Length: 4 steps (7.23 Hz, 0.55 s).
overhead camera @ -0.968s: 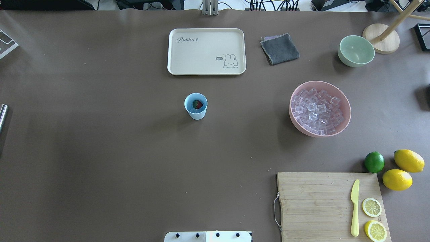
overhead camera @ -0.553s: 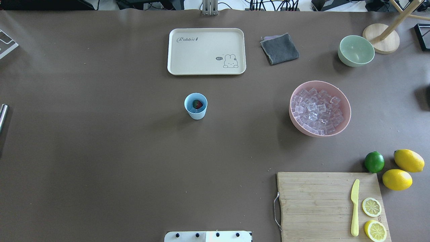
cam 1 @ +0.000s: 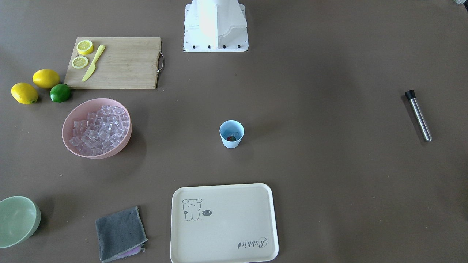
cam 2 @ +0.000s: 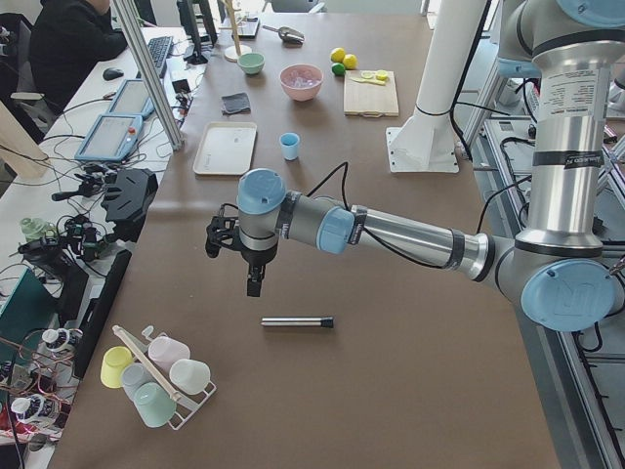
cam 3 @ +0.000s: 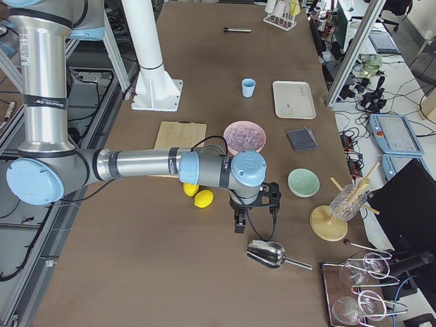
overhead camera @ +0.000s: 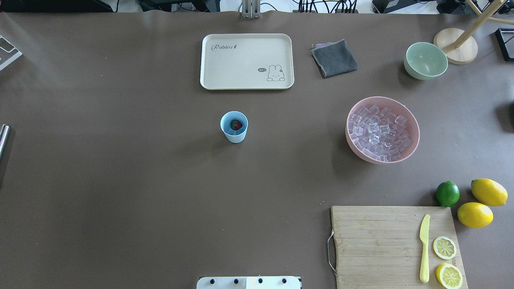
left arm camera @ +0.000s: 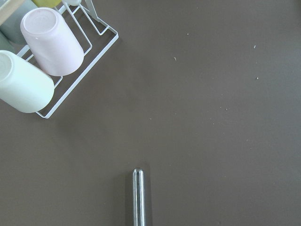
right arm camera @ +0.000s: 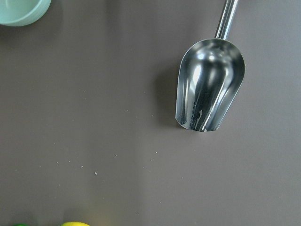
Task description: Mash ice and strawberries in cup
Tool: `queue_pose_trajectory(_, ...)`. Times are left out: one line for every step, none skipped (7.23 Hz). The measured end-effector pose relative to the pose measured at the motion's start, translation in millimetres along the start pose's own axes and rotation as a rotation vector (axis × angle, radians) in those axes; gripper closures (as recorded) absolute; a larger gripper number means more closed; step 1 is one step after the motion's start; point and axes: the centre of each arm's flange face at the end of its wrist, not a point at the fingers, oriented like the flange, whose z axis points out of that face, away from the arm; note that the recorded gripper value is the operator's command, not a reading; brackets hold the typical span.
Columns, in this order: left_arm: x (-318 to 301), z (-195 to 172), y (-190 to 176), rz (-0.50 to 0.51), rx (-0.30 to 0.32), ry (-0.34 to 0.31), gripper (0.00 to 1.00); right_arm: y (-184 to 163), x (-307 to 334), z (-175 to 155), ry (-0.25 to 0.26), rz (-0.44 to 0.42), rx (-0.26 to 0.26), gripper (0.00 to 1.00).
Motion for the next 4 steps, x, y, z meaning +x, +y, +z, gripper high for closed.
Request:
queue_pose_trajectory(-10,4,1,0.022,0.025,0.003,0.02,0,0,0,0.001,-0.001,0.000,0.00)
queue_pose_trajectory(-21,4,3,0.023,0.041,0.002,0.02,-1,0,0,0.002,-0.001,0.001,0.00)
queue_pose_trajectory(-34,1,5,0.003,0.052,-0.003,0.01,-2,0,-1,0.005,-0.001,0.002,0.00)
queue_pose_trajectory(-44,-4,6,-0.017,0.062,-0.007,0.01,-3,0,-2,0.010,-0.002,0.002,0.00)
